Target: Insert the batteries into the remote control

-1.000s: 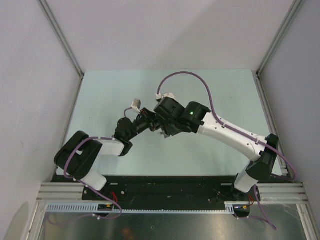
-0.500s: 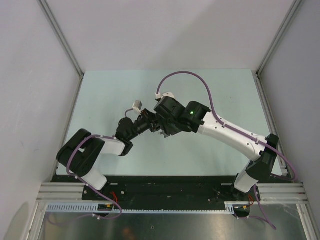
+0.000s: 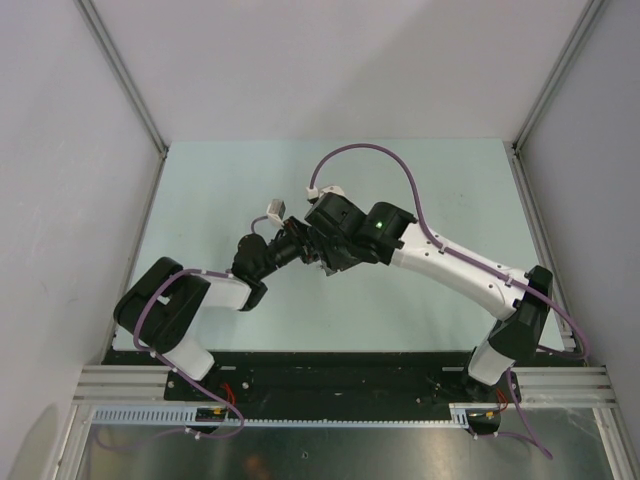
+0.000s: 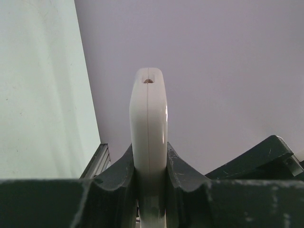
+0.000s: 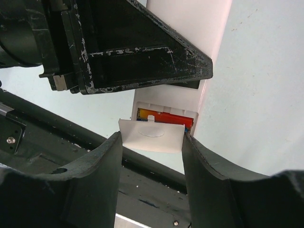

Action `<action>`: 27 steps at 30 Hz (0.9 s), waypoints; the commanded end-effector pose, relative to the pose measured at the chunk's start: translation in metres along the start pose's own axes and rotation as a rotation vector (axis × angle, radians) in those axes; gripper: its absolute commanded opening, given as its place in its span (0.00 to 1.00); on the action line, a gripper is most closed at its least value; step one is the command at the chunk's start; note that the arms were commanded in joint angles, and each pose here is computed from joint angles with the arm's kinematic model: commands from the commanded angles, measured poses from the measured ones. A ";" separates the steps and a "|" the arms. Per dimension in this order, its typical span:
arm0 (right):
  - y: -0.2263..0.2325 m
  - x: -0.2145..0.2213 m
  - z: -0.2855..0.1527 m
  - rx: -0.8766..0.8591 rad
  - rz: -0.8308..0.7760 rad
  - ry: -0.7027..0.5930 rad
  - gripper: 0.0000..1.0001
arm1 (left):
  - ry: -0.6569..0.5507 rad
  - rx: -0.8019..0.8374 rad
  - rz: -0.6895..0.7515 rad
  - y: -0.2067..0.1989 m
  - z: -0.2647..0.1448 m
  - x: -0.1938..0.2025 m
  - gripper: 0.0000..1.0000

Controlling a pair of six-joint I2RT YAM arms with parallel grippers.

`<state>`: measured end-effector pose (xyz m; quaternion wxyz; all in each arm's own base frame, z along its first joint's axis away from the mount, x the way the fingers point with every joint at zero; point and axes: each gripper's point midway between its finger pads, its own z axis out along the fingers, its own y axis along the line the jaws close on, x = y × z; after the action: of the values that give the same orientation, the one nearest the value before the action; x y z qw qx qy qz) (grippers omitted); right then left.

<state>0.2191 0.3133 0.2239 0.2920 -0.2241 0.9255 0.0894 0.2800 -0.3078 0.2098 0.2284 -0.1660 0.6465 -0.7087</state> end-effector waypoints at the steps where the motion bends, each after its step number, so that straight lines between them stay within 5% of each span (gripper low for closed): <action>1: 0.000 -0.012 -0.002 -0.007 0.012 -0.029 0.50 | 0.015 0.097 0.033 -0.032 0.003 0.002 0.00; 27: -0.013 -0.008 0.005 0.029 0.015 -0.011 0.50 | 0.009 0.061 0.019 -0.017 0.001 0.002 0.00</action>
<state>0.2258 0.3102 0.2244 0.2919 -0.2156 0.9275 0.0901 0.2802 -0.3080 0.2083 0.2272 -0.1678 0.6484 -0.7070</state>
